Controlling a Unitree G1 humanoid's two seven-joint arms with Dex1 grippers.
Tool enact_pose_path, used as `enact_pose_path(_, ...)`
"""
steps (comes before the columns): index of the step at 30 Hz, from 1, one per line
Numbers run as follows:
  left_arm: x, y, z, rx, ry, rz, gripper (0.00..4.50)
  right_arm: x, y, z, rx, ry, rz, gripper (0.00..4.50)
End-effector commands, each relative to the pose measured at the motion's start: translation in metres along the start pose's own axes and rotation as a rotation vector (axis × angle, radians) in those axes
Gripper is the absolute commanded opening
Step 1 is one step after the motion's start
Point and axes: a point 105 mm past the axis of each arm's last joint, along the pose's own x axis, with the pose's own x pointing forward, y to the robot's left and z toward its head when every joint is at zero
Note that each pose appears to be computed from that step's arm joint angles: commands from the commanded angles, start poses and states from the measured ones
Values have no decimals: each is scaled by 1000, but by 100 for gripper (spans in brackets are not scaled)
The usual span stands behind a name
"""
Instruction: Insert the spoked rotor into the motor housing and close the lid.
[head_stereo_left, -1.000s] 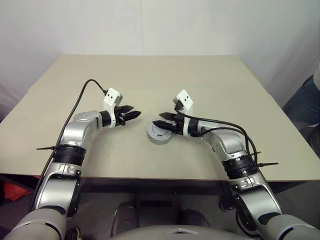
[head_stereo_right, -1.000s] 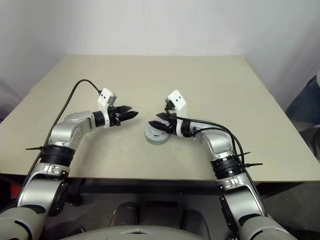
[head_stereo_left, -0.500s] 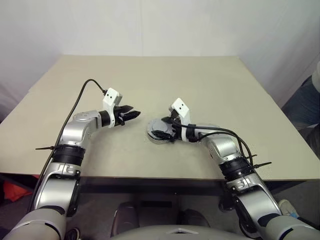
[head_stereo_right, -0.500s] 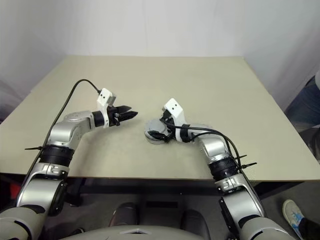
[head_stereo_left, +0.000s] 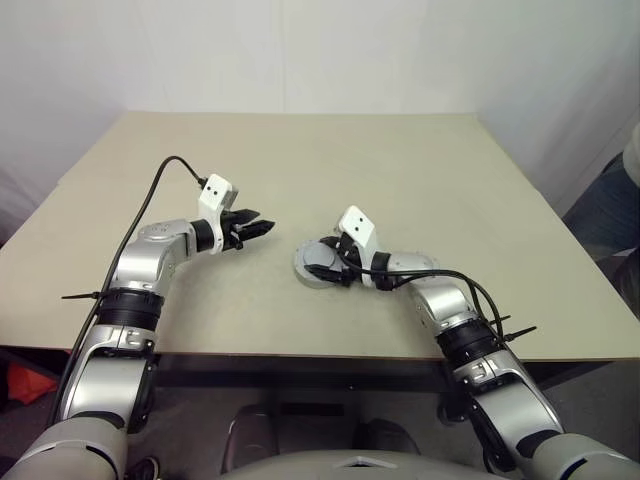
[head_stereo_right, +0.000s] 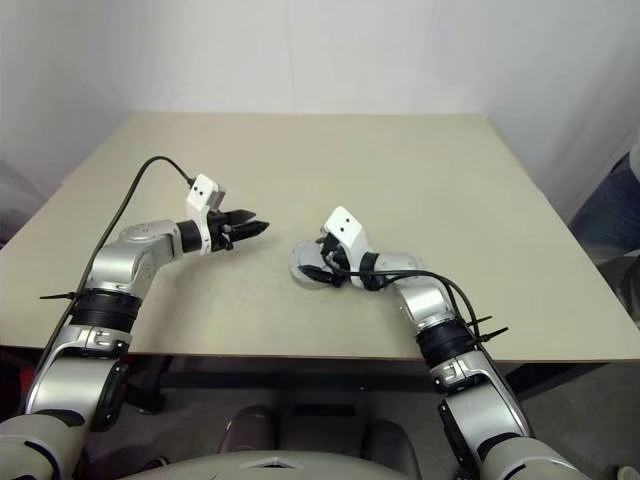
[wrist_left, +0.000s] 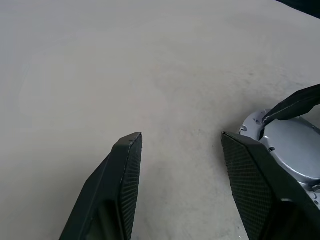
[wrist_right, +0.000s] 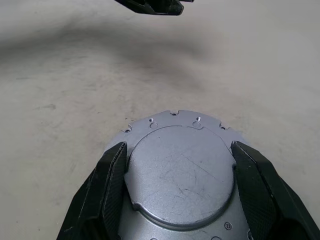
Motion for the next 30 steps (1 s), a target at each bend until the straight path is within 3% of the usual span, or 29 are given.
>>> enact_pose_path(1, -4, 3, 21, 50, -46, 12, 266, -4, -1, -28, 32, 98, -2, 319)
enact_pose_path(7, -2, 1, 21, 47, -48, 6, 266, -8, 3, -36, 68, 133, 39, 319)
enact_pose_path(11, 11, -19, 23, 6, -69, -67, 266, -6, 5, -42, 60, 162, 38, 319)
enact_pose_path(15, 37, -43, 28, -157, -124, -152, 266, -6, 6, -41, 58, 165, 42, 319)
enact_pose_path(18, 54, -73, 23, -226, -111, -272, 212, -6, 4, -40, 56, 166, 31, 319)
enact_pose_path(24, 64, -97, 10, -266, -45, -345, 14, -8, 3, -41, 54, 168, 16, 319)
enact_pose_path(30, 59, -83, -9, -283, 33, -253, 0, -10, 1, -42, 58, 173, -11, 319)
